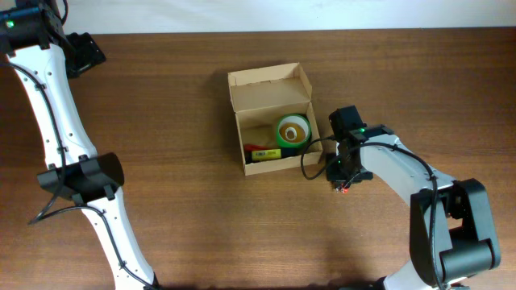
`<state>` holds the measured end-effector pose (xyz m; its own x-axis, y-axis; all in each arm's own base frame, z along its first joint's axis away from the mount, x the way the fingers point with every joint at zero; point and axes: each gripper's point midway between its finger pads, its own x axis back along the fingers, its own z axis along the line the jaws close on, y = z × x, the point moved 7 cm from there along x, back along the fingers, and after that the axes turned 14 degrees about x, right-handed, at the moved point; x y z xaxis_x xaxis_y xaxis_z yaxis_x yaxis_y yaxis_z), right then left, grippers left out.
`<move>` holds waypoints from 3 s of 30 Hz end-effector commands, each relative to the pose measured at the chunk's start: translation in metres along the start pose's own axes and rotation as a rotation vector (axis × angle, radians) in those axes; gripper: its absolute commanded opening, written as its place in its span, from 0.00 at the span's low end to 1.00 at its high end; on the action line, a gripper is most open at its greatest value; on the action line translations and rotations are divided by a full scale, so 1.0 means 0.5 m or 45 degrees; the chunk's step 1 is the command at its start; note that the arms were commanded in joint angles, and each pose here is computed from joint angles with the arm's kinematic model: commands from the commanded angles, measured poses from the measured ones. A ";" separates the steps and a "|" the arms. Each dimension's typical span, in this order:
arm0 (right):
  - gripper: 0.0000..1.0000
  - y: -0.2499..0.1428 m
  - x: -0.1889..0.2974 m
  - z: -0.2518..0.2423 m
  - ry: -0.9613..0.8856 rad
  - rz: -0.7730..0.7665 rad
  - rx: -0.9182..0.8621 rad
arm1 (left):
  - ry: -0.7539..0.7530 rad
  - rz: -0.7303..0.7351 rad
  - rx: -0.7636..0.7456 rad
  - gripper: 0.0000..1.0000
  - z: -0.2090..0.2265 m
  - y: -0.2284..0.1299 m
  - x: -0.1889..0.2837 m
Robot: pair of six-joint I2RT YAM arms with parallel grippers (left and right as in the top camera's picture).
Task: Pack container
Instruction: 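Grasp the red stapler with the right gripper, then carry the red stapler into the box and release it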
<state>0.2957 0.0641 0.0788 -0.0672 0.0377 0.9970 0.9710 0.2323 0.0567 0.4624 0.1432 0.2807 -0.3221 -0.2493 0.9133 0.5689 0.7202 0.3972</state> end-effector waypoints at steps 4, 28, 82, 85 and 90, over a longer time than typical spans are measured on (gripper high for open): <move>0.09 -0.010 -0.017 0.002 -0.008 0.042 -0.009 | -0.004 0.002 -0.026 1.00 -0.001 -0.001 0.000; 0.47 -0.020 -0.040 -0.003 -0.045 0.046 -0.007 | -0.004 0.002 -0.026 1.00 -0.001 -0.001 0.000; 0.04 0.217 0.352 0.144 -0.149 -0.374 1.632 | -0.004 0.002 -0.026 1.00 -0.001 -0.001 0.000; 0.03 0.225 0.292 0.184 -0.108 -0.282 1.777 | -0.004 0.002 -0.026 1.00 -0.001 -0.001 0.000; 0.04 0.228 0.191 0.223 -0.083 -0.078 1.861 | -0.004 0.002 -0.026 1.00 -0.001 -0.001 0.000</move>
<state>0.3757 0.1955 0.1902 -0.1737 -0.0237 0.9845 -0.0548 0.9984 0.0144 0.4623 0.1432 0.2807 -0.3218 -0.2492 0.9134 0.5722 0.7175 0.3973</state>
